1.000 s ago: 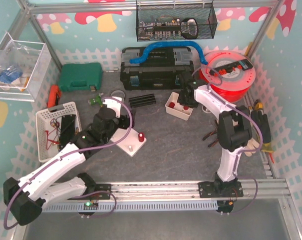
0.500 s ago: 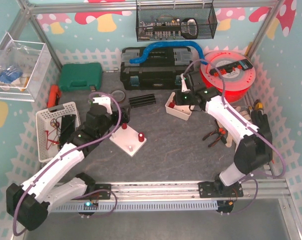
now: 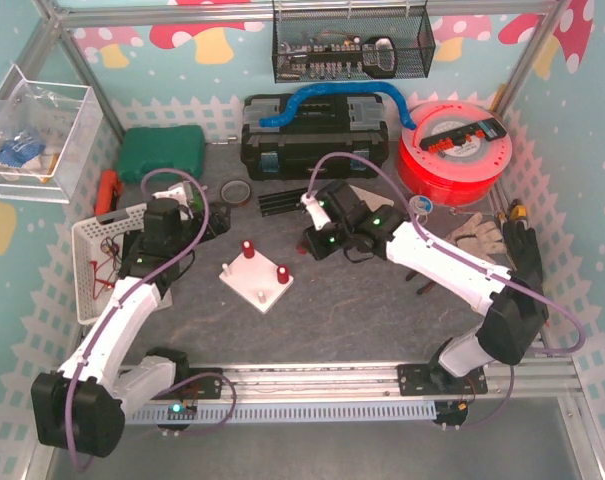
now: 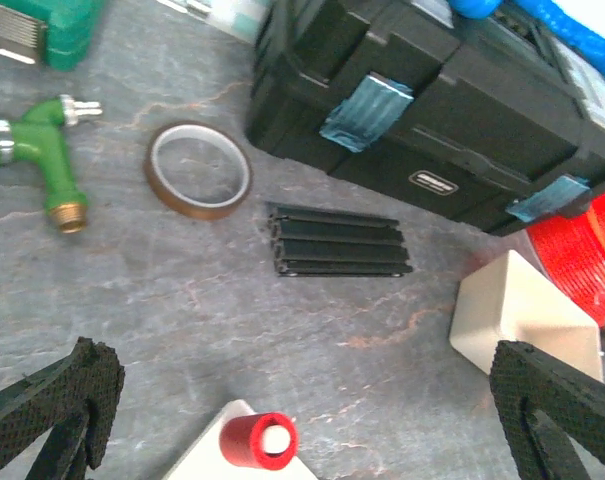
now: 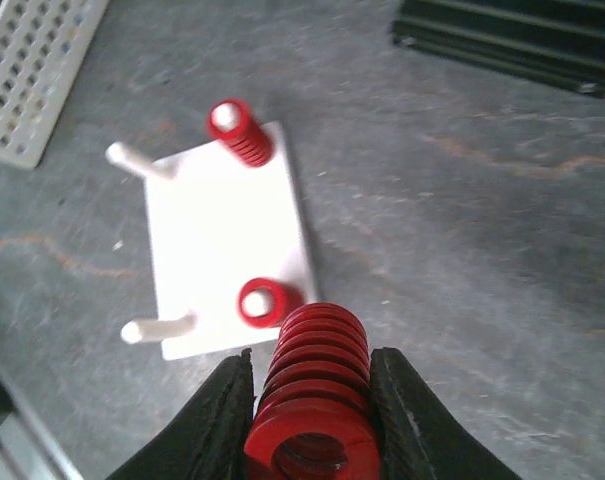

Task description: Install the large spring

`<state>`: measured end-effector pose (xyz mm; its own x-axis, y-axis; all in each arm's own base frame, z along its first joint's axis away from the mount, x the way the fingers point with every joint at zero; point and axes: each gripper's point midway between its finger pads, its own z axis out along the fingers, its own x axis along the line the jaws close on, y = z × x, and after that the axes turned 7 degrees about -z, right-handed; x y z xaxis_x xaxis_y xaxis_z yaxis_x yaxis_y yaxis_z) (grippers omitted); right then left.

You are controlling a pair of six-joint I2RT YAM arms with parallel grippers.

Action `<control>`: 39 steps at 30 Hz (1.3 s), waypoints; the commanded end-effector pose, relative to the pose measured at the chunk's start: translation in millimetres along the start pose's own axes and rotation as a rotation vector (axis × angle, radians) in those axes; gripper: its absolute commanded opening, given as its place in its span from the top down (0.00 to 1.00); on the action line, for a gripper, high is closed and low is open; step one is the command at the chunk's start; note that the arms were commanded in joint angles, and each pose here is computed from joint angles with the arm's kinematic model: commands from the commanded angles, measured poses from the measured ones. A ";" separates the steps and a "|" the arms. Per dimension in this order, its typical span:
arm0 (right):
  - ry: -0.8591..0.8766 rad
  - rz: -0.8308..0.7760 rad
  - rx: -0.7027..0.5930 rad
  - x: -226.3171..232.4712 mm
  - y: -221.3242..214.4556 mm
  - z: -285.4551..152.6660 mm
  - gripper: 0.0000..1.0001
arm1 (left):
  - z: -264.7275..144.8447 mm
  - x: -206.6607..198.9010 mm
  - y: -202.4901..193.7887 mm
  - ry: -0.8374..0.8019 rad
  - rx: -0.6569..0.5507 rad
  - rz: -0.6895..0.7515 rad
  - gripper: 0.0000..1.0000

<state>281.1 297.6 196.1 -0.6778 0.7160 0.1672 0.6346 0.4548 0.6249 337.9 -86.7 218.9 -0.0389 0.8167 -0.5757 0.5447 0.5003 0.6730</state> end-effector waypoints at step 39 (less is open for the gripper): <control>0.054 -0.322 0.340 139.7 -53.9 91.2 0.95 | -67.1 71.7 60.0 0.441 -0.259 0.124 0.01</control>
<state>187.4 416.3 125.7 -0.8680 0.4925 0.0638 0.4757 0.7875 0.3919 313.5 16.8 236.1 -0.3651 0.8869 -0.2831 0.3665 0.4165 0.8320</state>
